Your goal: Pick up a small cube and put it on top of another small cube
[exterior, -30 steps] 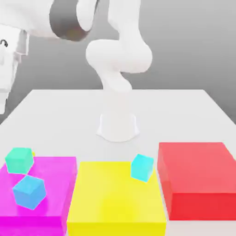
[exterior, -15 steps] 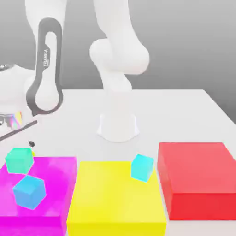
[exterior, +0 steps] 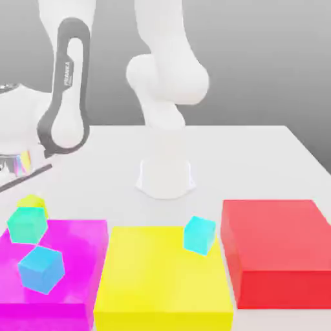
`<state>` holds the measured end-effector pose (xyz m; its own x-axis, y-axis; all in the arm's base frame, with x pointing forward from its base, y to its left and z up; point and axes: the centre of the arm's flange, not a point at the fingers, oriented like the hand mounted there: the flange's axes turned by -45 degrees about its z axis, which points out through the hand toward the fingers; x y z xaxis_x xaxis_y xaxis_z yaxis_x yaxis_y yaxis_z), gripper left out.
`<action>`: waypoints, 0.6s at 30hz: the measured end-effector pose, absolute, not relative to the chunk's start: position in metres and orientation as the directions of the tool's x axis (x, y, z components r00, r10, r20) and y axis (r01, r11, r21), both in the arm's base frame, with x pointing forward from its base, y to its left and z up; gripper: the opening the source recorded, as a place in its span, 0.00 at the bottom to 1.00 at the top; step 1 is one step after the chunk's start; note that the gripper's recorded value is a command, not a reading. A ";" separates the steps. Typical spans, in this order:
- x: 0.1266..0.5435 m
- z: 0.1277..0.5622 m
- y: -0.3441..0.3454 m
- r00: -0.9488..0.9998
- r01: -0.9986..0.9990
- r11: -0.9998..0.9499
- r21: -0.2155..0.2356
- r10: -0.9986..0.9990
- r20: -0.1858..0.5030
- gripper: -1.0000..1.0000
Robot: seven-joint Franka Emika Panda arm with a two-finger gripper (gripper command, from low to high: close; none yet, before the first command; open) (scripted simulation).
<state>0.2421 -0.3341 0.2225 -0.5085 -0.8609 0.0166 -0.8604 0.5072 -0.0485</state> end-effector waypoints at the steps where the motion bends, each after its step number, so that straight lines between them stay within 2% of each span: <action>1: 0.246 0.240 -0.343 -0.485 -0.873 0.483 -0.065 -0.874 0.024 0.00; 6: 0.327 0.338 -0.319 -0.141 -0.985 0.130 -0.110 -0.986 0.094 0.00; 8: 0.341 0.360 -0.304 -0.016 -0.996 0.008 -0.086 -0.995 0.095 0.00; 9: 0.344 0.364 -0.296 0.045 -0.997 -0.050 -0.064 -0.996 0.081 0.00; 11: 0.339 0.344 -0.285 0.110 -0.994 -0.110 -0.018 -0.994 0.022 0.00; 14: 0.338 0.302 -0.283 0.128 -0.992 -0.128 -0.004 -0.992 0.003 0.00; 15: 0.338 0.288 -0.282 0.129 -0.992 -0.129 -0.003 -0.992 0.001 1.00; 18: 0.338 0.288 -0.282 0.129 -0.992 -0.129 -0.003 -0.992 0.001 1.00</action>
<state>0.3377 -0.2822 0.2885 0.1294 -0.9916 0.0012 -0.9916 -0.1294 -0.0035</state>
